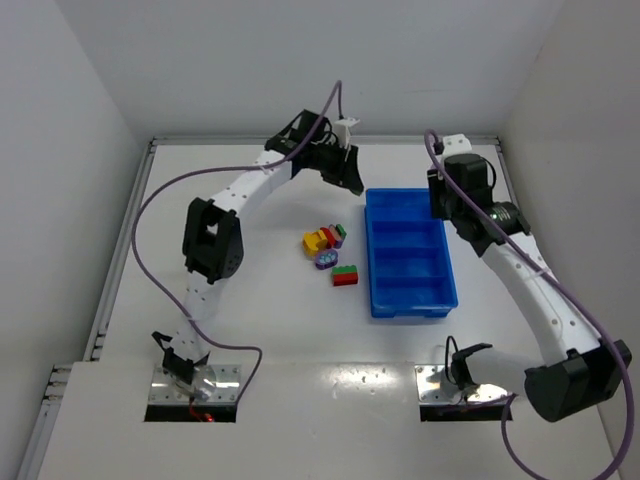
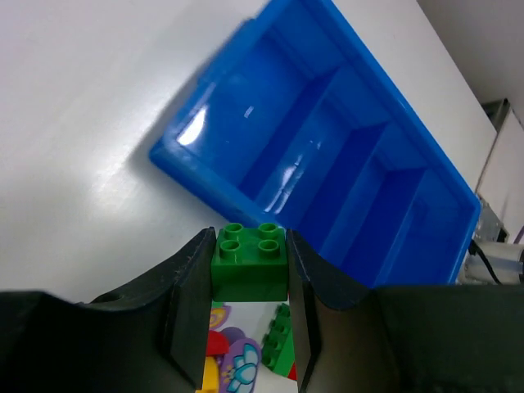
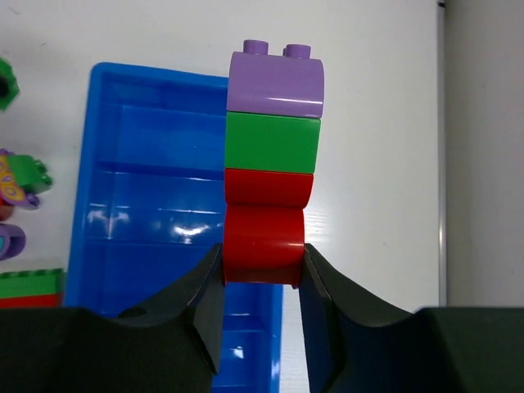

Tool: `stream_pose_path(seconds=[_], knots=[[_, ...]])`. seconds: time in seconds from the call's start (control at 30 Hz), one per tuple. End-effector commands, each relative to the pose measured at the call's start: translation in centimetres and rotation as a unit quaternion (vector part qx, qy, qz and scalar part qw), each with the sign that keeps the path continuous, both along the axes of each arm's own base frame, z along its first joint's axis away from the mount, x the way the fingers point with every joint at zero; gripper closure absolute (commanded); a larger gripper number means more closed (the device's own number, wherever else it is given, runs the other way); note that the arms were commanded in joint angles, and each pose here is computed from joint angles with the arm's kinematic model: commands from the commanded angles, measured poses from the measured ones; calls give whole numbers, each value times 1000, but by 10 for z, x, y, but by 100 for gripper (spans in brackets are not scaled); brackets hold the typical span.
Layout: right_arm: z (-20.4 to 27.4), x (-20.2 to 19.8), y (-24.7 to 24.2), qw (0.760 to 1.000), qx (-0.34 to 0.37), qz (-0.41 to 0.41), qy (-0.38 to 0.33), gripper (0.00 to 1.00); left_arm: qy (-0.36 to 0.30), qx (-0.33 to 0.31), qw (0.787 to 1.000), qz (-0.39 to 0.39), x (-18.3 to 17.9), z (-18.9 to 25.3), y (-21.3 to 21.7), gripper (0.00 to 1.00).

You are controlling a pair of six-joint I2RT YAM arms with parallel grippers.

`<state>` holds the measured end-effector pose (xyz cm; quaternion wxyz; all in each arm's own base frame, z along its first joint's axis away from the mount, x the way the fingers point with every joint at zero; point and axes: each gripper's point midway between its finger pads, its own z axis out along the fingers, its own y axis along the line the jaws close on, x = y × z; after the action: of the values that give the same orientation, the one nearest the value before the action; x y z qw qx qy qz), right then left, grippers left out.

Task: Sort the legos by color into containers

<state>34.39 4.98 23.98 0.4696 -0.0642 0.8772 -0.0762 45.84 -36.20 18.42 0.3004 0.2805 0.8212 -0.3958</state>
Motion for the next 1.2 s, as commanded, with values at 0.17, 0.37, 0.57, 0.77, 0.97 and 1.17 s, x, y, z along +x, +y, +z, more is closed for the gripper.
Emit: stream_pose_path(seconds=[0.17, 0.37, 0.57, 0.77, 0.97, 1.17], knots=[[23, -21, -39, 998, -10, -53, -34, 100, -21, -4, 997, -72, -36, -5, -68, 95], [23, -23, -45, 998, 7, -57, -36, 100, -36, -11, 998, -54, -23, -17, -92, 86], [19, -23, -39, 999, 28, -35, -26, 100, -66, -1, 998, -10, 4, -26, -95, 47], [16, -25, -32, 999, 46, -20, -18, 100, -92, 4, 996, 18, 20, -27, -94, 23], [15, -23, -13, 997, 75, 25, -17, 100, -120, -22, 992, 15, 20, 2, -96, 18], [12, -22, 42, 974, 131, 183, -3, 100, -144, -107, 983, -39, 2, 95, -51, 18]])
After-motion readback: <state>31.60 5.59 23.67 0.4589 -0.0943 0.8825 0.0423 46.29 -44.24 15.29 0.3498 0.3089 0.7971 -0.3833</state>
